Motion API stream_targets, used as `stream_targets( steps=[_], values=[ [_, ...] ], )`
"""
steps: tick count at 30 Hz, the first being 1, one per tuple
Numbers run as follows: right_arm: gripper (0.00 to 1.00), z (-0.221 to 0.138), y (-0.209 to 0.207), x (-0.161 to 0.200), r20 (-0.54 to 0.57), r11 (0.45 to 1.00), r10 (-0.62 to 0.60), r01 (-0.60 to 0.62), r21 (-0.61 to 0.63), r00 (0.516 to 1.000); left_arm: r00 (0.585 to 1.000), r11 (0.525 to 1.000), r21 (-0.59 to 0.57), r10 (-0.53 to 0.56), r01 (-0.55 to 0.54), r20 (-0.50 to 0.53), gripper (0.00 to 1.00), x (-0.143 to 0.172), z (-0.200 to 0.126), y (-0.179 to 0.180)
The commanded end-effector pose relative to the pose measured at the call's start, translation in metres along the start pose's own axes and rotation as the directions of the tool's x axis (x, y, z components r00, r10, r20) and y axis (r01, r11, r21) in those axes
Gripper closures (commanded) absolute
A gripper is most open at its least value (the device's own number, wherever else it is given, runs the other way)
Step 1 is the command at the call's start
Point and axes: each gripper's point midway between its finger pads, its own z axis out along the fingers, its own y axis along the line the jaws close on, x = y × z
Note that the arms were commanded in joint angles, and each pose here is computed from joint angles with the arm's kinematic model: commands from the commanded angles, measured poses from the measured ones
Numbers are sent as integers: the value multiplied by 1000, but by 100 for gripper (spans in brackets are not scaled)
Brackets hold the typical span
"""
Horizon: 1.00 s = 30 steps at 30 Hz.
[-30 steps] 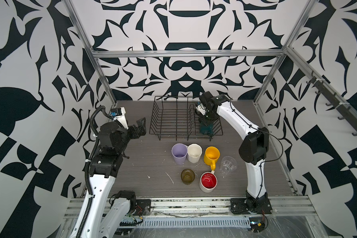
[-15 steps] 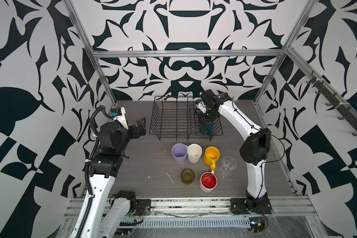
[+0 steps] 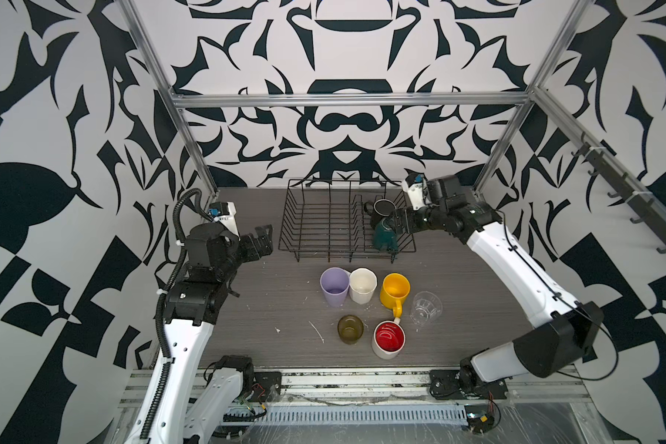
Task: Load cups into a dish rack
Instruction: Place the cup upside down at the dish rack, then pick up the cup from the center of the table.
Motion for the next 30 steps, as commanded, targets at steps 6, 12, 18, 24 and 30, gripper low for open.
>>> stream_targets(
  steps=[6, 12, 18, 24, 30],
  values=[
    [5, -9, 13, -15, 106, 993, 66, -55, -107, 992, 976, 994, 16, -100, 105, -192, 5, 34, -3, -5],
    [3, -3, 10, -7, 93, 994, 64, -55, -99, 994, 927, 983, 58, -146, 177, -346, 13, 63, 3, -16],
    [2, -1, 10, -1, 87, 994, 55, -46, -104, 995, 866, 966, 77, -185, 247, -464, 23, 92, 10, -26],
    [1, 4, 8, 5, 72, 993, 55, -47, -107, 996, 839, 975, 36, -169, 219, -518, 25, 119, 15, -34],
    [1, 8, 7, 9, 64, 993, 63, -55, -108, 996, 826, 984, 17, -141, 179, -545, 29, 138, 22, -47]
  ],
)
